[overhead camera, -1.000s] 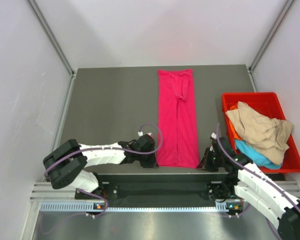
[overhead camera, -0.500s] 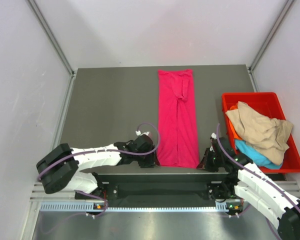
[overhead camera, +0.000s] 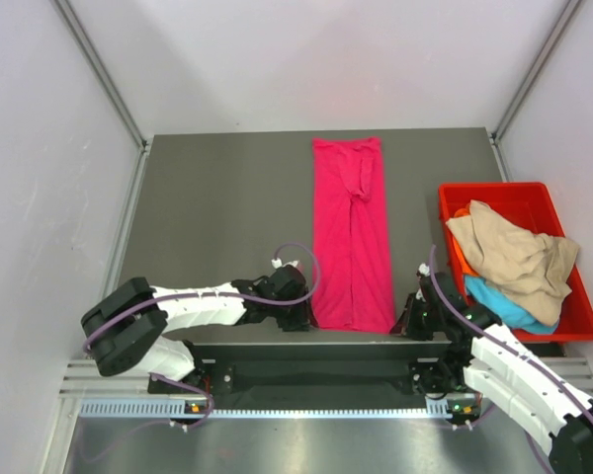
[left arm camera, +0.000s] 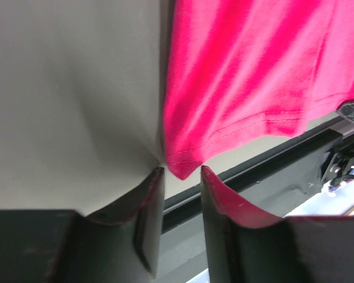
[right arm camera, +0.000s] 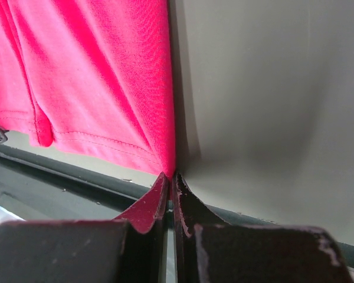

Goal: Fold and stack the t-shirts
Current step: Fold the tshirt

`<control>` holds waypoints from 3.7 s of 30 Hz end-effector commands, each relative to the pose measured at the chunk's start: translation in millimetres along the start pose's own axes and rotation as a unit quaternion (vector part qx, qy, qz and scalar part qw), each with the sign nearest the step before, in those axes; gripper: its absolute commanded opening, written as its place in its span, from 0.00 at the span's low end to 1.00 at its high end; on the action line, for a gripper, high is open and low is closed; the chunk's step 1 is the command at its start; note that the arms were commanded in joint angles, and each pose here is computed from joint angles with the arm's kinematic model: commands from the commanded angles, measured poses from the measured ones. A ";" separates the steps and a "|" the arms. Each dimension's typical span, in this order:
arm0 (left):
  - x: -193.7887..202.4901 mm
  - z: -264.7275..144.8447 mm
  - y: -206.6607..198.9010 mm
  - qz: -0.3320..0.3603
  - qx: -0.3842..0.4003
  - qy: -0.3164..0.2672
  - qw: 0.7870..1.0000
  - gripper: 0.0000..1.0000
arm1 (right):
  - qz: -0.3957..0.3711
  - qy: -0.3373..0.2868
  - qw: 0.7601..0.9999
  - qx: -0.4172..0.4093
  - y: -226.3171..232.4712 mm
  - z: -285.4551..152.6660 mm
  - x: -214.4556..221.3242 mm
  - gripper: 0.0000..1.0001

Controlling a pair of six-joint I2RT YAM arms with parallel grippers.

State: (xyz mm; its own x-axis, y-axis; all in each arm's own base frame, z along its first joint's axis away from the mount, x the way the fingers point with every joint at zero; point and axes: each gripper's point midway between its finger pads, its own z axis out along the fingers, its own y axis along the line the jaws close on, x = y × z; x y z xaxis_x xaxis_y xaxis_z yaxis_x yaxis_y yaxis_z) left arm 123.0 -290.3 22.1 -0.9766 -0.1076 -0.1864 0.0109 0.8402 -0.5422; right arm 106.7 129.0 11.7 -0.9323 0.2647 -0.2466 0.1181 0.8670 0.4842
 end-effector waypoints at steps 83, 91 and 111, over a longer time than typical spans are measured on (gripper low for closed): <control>-166.5 -8.3 -45.5 -0.009 0.014 -0.037 0.999 0.00 | -0.088 -0.099 0.989 0.061 74.5 -22.6 -164.8 0.00; -257.7 6.7 -58.0 -0.015 0.031 -0.059 0.998 0.00 | -0.083 -0.101 0.989 0.072 68.2 -4.6 -252.3 0.00; -380.8 27.2 -42.1 -0.050 0.083 -0.118 0.988 0.00 | -0.096 -0.096 0.991 0.018 82.8 44.0 -369.8 0.00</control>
State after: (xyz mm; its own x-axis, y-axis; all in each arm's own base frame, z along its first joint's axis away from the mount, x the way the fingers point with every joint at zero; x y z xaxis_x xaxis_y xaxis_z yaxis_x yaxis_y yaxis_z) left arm 477.2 -292.0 70.2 -0.9178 -0.3161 -0.2402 -0.0956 0.7633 -0.6390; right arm 457.0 118.2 86.9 -0.8786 0.1912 -0.4376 0.0234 0.9325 0.3605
